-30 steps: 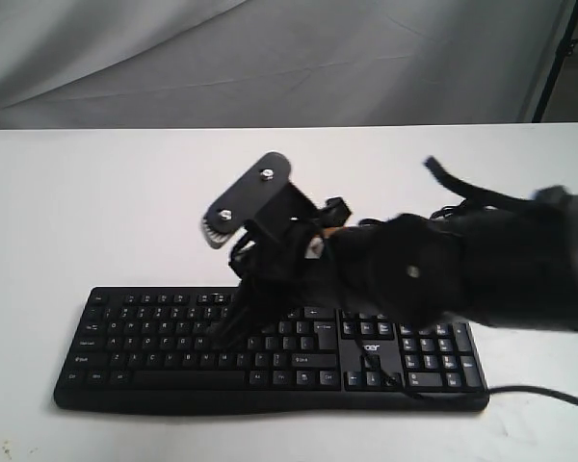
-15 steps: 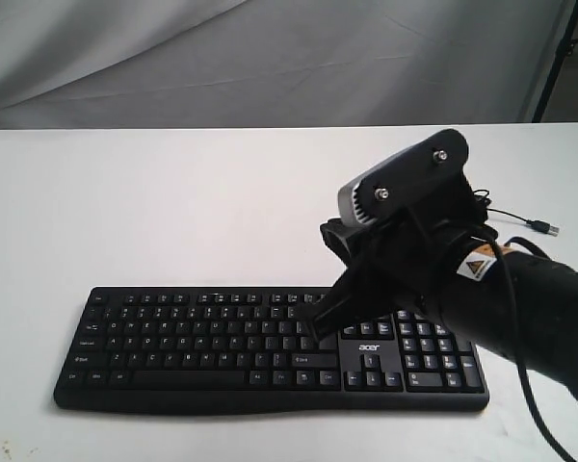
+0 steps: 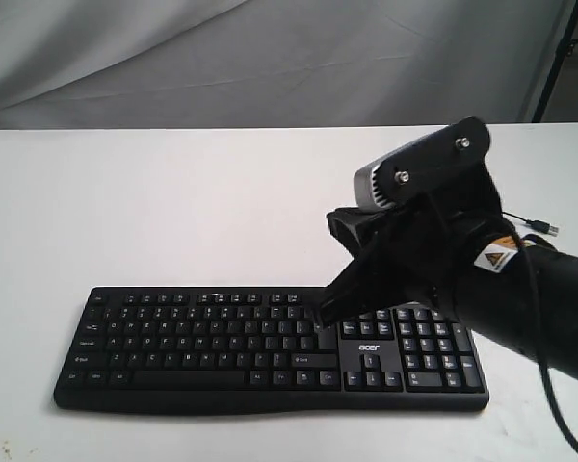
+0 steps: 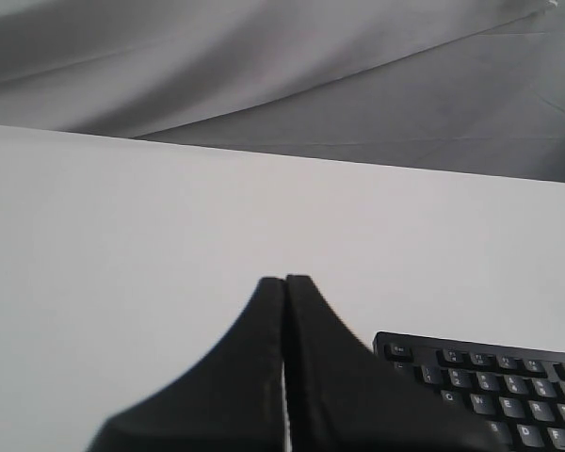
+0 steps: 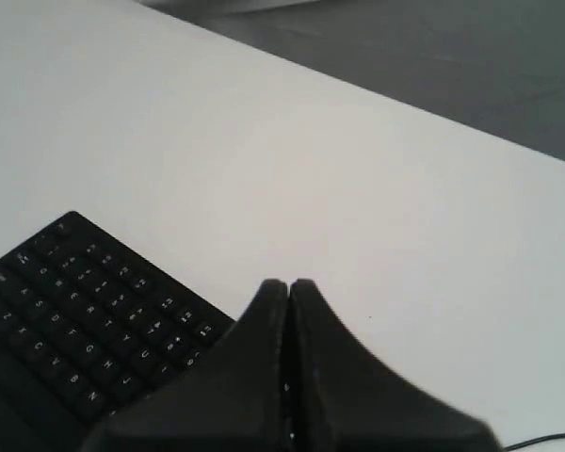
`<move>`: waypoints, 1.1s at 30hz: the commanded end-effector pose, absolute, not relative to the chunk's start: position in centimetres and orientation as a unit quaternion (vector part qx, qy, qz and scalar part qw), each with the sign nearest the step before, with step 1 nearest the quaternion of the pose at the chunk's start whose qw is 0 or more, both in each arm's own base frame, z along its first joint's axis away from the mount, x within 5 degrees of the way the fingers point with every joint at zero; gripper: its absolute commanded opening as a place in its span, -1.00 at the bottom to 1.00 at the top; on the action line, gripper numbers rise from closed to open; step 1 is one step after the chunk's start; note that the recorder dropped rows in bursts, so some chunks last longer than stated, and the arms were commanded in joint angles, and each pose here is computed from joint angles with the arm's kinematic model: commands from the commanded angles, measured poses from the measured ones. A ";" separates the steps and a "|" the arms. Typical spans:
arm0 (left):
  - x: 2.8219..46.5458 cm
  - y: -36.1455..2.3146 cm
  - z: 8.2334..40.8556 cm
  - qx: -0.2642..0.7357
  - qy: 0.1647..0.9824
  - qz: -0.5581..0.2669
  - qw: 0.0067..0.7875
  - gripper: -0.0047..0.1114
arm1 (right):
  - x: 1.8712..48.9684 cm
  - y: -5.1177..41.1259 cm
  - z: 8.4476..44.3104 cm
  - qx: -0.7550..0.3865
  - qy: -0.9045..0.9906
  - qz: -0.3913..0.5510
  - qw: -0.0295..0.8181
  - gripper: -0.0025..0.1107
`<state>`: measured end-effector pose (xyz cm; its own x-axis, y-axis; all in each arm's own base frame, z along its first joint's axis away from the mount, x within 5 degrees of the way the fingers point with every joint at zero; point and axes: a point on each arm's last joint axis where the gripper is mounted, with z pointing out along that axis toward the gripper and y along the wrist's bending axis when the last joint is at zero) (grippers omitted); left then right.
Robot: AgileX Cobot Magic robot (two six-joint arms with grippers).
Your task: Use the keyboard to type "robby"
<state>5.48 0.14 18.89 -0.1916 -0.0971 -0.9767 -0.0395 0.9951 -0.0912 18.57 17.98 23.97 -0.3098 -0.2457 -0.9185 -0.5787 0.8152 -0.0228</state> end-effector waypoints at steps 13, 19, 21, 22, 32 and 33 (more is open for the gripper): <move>5.5 0.1 18.8 -0.047 0.771 -0.029 0.635 -0.92 | 14.9 3.9 29.8 -0.052 0.756 0.107 0.644 -0.96; 5.5 0.1 18.8 -0.047 0.771 -0.029 0.635 -0.92 | 12.1 0.9 30.5 -0.011 0.761 0.060 0.645 -0.96; 5.5 0.1 18.8 -0.047 0.771 -0.029 0.635 -0.92 | 11.2 0.3 30.7 0.003 0.759 0.044 0.650 -0.96; 5.5 0.1 18.8 -0.047 0.771 -0.029 0.635 -0.92 | 10.9 0.2 30.8 0.009 0.756 0.038 0.653 -0.96; 5.5 0.1 18.8 -0.047 0.771 -0.029 0.635 -0.92 | 10.8 -0.4 31.0 0.031 0.746 0.021 0.665 -0.96; 5.5 0.1 18.8 -0.047 0.771 -0.029 0.635 -0.92 | 10.8 -0.4 31.0 0.031 0.746 0.021 0.665 -0.96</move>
<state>5.48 0.14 18.89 -0.1916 -0.0971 -0.9767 -0.0395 0.9951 -0.0912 10.84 -0.32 31.18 -0.1139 0.0837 -0.9900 0.0124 0.9965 0.0828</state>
